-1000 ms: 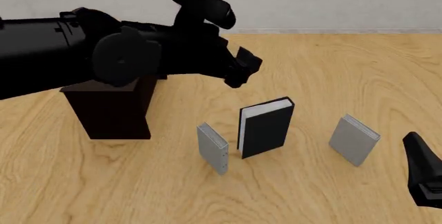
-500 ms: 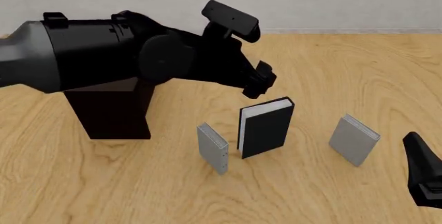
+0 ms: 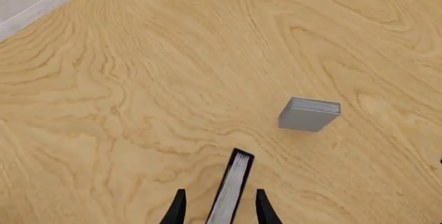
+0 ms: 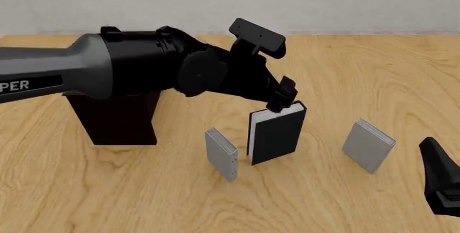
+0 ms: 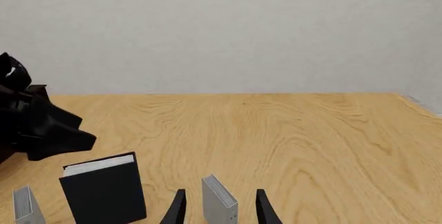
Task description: Pick up the book in the middle and place it on the cabinet shelf.
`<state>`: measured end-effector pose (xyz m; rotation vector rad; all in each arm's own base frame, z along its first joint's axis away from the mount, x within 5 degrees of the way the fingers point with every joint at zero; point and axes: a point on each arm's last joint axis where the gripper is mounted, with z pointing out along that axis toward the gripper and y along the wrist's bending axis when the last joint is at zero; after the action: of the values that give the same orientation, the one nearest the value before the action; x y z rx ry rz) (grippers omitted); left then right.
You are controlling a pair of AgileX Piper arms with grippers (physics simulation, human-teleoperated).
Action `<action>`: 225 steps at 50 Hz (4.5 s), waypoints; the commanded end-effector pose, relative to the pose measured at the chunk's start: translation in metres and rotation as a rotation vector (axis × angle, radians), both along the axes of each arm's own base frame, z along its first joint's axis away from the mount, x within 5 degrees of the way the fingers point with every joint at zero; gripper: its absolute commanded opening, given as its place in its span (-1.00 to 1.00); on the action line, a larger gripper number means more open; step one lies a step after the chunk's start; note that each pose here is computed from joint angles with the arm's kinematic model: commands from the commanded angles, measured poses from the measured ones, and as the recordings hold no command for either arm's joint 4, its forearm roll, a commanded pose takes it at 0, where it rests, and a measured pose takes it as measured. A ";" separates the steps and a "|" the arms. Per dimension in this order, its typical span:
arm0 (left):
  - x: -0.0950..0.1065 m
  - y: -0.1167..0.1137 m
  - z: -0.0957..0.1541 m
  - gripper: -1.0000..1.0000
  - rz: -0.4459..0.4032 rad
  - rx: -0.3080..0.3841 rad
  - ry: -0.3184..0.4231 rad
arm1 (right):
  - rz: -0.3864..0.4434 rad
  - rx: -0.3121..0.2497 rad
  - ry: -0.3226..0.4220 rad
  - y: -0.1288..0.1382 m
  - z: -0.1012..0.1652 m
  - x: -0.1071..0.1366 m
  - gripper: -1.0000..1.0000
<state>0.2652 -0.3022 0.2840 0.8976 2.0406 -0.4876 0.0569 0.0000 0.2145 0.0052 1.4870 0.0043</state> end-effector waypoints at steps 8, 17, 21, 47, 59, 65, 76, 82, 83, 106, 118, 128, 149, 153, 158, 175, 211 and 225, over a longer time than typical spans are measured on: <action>-0.002 -0.009 -0.016 1.00 0.004 -0.014 0.031 | 0.000 0.000 0.000 0.000 0.000 0.000 1.00; -0.004 -0.010 -0.026 1.00 0.010 -0.015 0.047 | 0.000 0.000 0.000 0.000 0.000 0.000 1.00; -0.005 -0.011 -0.028 1.00 0.011 -0.018 0.053 | 0.000 0.000 0.000 0.000 0.000 0.000 1.00; 0.005 -0.010 -0.042 1.00 0.038 -0.007 0.074 | 0.000 0.000 0.000 0.000 0.000 0.000 1.00; 0.002 -0.013 -0.049 1.00 0.033 -0.003 0.087 | 0.000 0.000 0.000 0.000 0.000 0.000 1.00; 0.004 -0.014 -0.053 1.00 0.034 0.004 0.089 | 0.000 0.000 0.000 0.000 0.000 0.000 1.00; 0.002 -0.016 -0.059 1.00 0.034 0.003 0.101 | 0.000 0.000 0.000 0.000 0.000 0.000 1.00; 0.004 -0.017 -0.063 1.00 0.038 0.011 0.107 | 0.000 0.000 0.000 0.000 0.000 0.000 1.00; 0.005 -0.017 -0.064 1.00 0.037 0.014 0.106 | 0.000 0.000 0.000 0.000 0.000 0.000 1.00; 0.009 -0.019 -0.074 1.00 0.052 0.018 0.127 | 0.000 0.000 0.000 0.000 0.000 0.000 1.00; 0.016 -0.021 -0.087 1.00 0.063 0.044 0.148 | 0.000 0.000 0.000 0.000 0.000 0.000 1.00; 0.013 -0.022 -0.086 -1.00 0.060 0.051 0.158 | 0.000 0.000 0.000 0.000 0.000 0.000 1.00; 0.015 -0.016 -0.055 -1.00 0.055 0.022 0.113 | 0.000 0.000 0.000 0.000 0.000 0.000 1.00; 0.016 -0.015 -0.042 -1.00 0.054 0.007 0.091 | 0.000 0.000 0.000 0.000 0.000 0.000 1.00; 0.012 -0.013 -0.027 -1.00 0.047 -0.015 0.069 | 0.000 0.000 0.000 0.000 0.000 0.000 1.00; 0.010 -0.007 0.016 -1.00 0.033 -0.059 0.000 | 0.000 0.000 0.000 0.000 0.000 0.000 1.00; 0.017 0.063 0.099 -1.00 0.035 0.022 -0.245 | 0.000 0.000 0.000 0.000 0.000 0.000 1.00; -0.001 0.097 0.117 -1.00 0.017 0.068 -0.385 | 0.000 0.000 0.000 0.000 0.000 0.000 1.00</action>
<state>0.2776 -0.2277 0.3823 0.9056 1.8138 -0.2854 0.0569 0.0000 0.2145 0.0052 1.4870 0.0043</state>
